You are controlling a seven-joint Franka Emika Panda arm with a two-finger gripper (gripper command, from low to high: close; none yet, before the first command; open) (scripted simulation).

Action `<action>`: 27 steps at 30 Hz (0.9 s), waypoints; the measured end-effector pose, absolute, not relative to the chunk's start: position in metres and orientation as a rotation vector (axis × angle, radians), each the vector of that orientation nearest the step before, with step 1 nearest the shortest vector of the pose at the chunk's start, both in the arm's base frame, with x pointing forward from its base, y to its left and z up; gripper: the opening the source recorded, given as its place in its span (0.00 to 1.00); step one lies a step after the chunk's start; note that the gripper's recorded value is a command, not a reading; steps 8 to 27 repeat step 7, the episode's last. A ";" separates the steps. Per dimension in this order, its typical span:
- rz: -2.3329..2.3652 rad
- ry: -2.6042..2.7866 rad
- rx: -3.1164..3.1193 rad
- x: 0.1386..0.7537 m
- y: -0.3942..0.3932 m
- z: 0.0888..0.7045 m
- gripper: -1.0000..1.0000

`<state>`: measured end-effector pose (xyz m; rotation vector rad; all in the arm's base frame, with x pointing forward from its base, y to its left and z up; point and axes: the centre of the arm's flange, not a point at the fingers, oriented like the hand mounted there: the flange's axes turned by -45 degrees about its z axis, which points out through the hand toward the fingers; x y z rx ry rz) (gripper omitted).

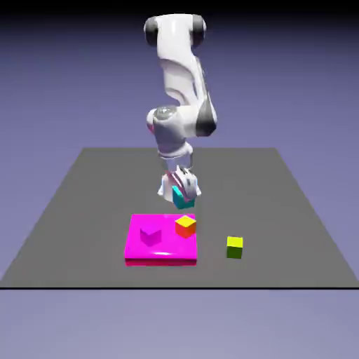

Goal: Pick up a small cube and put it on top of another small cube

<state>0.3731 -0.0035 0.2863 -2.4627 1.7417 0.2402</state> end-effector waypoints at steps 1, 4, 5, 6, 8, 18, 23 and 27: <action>0.240 1.742 -2.463 0.373 -0.002 0.275 0.00; 0.243 1.744 -2.463 0.369 0.002 0.240 1.00; 0.244 1.744 -2.463 0.369 0.002 0.240 1.00; 0.244 1.744 -2.463 0.369 0.002 0.240 1.00; 0.242 1.743 -2.464 0.371 0.001 0.252 1.00; 0.242 1.743 -2.464 0.371 0.001 0.252 1.00; 0.242 1.743 -2.464 0.371 0.001 0.252 1.00; 0.242 1.743 -2.464 0.371 0.001 0.252 1.00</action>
